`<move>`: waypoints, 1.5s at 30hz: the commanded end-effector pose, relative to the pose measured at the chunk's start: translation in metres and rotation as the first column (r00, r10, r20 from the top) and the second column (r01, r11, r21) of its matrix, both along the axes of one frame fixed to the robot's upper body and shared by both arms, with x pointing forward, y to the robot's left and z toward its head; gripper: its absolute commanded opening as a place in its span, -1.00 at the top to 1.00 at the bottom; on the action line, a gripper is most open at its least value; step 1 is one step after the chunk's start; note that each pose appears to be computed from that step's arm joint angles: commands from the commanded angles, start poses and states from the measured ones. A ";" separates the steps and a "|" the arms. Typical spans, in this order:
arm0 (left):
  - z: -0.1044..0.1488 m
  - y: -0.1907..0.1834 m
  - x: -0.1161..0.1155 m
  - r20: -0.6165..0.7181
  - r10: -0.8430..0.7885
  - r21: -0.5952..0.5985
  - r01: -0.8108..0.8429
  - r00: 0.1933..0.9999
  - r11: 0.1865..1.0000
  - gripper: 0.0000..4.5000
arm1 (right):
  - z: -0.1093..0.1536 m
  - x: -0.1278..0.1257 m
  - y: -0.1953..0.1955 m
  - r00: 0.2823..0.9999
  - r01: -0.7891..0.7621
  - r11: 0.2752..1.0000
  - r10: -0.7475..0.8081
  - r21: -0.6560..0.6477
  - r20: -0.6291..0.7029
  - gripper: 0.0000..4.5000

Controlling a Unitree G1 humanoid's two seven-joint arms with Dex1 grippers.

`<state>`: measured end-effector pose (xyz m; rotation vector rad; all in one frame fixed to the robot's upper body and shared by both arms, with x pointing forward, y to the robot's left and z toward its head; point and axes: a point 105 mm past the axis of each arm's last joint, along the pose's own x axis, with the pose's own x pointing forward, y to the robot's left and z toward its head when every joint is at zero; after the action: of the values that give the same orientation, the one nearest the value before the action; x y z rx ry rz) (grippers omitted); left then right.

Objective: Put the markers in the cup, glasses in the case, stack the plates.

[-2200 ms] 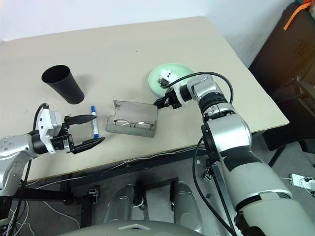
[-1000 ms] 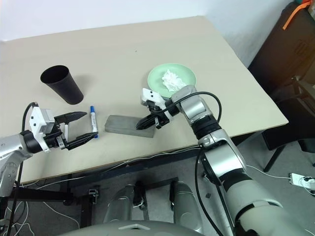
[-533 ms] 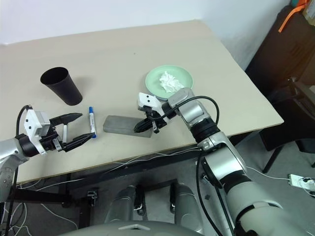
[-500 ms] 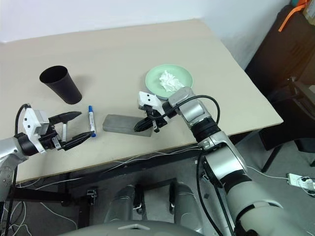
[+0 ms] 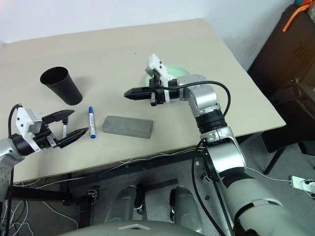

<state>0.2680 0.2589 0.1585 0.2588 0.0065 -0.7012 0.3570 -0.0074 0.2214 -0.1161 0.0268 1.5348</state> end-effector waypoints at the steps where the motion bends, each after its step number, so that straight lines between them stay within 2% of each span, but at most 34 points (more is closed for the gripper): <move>1: 0.010 0.011 -0.001 0.055 0.068 -0.021 -0.067 0.996 0.998 -1.00 | 0.013 -0.001 -0.002 1.000 0.028 0.998 -0.028 0.058 0.005 0.99; 5: 0.011 0.019 -0.003 0.061 0.156 -0.036 -0.154 0.986 0.987 -1.00 | 0.020 0.005 -0.010 0.995 0.094 0.988 -0.090 0.121 -0.040 0.99; 9: 0.007 0.034 -0.008 0.004 0.309 -0.047 -0.308 0.951 0.950 -1.00 | 0.014 0.010 -0.020 0.990 0.143 0.987 -0.143 0.075 -0.013 0.99; 16: 0.007 0.054 -0.014 -0.047 0.540 -0.051 -0.542 0.840 0.839 -1.00 | 0.020 0.015 -0.032 0.985 0.173 0.982 -0.174 0.078 0.004 0.99; 20: 0.004 0.058 -0.013 -0.050 0.644 -0.033 -0.646 0.763 0.763 -1.00 | 0.019 0.024 -0.029 0.974 0.227 0.971 -0.225 0.072 -0.037 0.99; 27: -0.007 0.047 -0.010 -0.053 0.669 -0.033 -0.671 0.741 0.741 -1.00 | 0.032 0.039 -0.021 0.952 0.305 0.930 -0.293 0.203 -0.086 0.99; 34: -0.014 0.036 0.001 -0.083 0.674 -0.046 -0.679 0.734 0.733 -1.00 | 0.031 0.044 -0.023 0.942 0.336 0.919 -0.326 0.205 -0.082 0.99; 40: -0.008 0.020 0.019 -0.099 0.660 -0.075 -0.667 0.745 0.742 -1.00 | 0.032 0.041 -0.029 0.942 0.335 0.917 -0.328 0.219 -0.067 0.99; 45: -0.004 0.006 0.031 -0.108 0.639 -0.064 -0.647 0.761 0.760 -1.00 | 0.031 0.048 -0.037 0.917 0.398 0.891 -0.392 0.216 -0.073 0.99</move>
<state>0.2991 0.2671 0.1485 0.0940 0.1448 -0.0183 0.4065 -0.0408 0.2372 0.0923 -0.0413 1.1280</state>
